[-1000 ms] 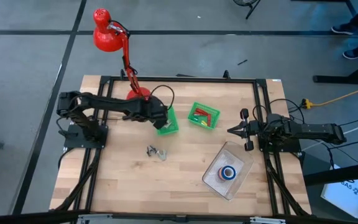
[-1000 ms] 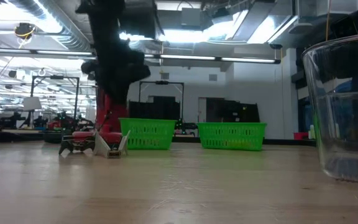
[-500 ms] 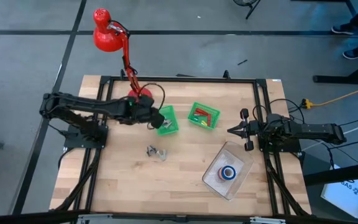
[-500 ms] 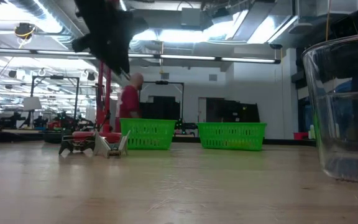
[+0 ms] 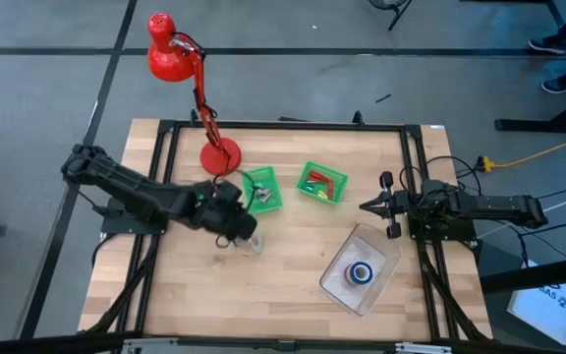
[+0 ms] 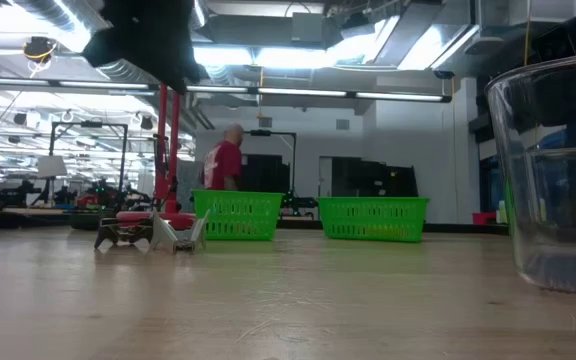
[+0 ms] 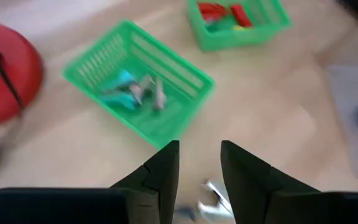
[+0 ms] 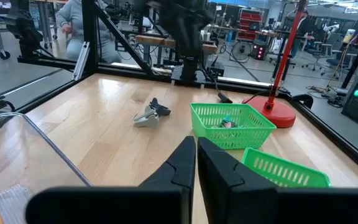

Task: Pick and place Stapler, Stapler remover, tape
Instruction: Put the gray staple remover into the left green bin

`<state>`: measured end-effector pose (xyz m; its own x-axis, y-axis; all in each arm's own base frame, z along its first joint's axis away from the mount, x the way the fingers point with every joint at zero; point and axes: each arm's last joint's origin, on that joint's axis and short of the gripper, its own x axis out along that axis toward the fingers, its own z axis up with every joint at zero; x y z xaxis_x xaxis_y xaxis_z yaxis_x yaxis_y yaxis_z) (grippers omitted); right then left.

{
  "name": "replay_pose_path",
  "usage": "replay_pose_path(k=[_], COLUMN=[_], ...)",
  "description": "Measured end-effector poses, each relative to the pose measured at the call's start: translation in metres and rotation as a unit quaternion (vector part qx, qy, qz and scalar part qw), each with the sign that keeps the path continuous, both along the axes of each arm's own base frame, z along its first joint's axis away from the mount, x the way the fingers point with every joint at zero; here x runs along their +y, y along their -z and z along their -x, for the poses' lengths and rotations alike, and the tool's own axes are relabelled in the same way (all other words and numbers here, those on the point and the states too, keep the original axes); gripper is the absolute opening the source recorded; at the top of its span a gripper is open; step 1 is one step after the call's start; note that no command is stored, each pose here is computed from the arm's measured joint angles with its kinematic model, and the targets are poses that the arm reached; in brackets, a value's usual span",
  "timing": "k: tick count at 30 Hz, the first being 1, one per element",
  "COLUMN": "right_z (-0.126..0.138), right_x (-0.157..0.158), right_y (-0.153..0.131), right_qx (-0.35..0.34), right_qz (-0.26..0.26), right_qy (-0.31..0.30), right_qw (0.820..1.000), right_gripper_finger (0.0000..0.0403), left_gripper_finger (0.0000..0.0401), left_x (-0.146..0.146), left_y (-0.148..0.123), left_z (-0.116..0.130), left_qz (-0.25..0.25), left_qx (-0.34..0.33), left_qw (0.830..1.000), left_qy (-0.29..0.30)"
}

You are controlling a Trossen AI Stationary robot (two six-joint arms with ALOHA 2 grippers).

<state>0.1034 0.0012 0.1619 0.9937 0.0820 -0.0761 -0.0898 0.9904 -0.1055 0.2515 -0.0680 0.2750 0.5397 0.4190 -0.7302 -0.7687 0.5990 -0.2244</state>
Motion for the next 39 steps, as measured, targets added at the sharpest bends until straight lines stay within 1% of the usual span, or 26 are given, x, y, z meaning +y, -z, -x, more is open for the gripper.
replay_pose_path(k=[9,11,15,21,28,32,39], right_z=[0.0,0.0,0.0,0.0,0.0,0.0,0.0], right_x=[0.0,0.0,0.0,0.0,0.0,0.0,0.0], right_y=[0.0,0.0,0.0,0.0,0.0,0.0,0.0], right_qx=[0.0,0.0,0.0,0.0,0.0,0.0,0.0], right_qz=[0.0,0.0,0.0,0.0,0.0,0.0,0.0], right_qy=[0.0,0.0,0.0,0.0,0.0,0.0,0.0], right_qw=[1.0,1.0,1.0,1.0,1.0,1.0,1.0], right_gripper_finger=[0.0021,0.0021,0.0021,0.0021,0.0021,0.0021,0.0021], left_gripper_finger=[0.0109,0.0109,0.0109,0.0109,0.0109,0.0109,0.0109], left_x=[-0.049,-0.057,-0.071,-0.094,-0.119,-0.126,-0.127], left_y=[-0.001,-0.002,-0.001,0.008,0.031,0.037,0.037], left_z=[0.017,0.019,0.02,0.008,-0.012,-0.019,-0.022], left_qz=[0.063,0.07,0.068,0.073,0.084,0.091,0.092], left_qx=[-0.045,-0.056,-0.084,-0.114,-0.132,-0.144,-0.163], left_qw=[0.997,0.995,0.993,0.988,0.981,0.978,0.976], left_qy=[0.024,0.033,0.049,0.078,0.11,0.117,0.111])
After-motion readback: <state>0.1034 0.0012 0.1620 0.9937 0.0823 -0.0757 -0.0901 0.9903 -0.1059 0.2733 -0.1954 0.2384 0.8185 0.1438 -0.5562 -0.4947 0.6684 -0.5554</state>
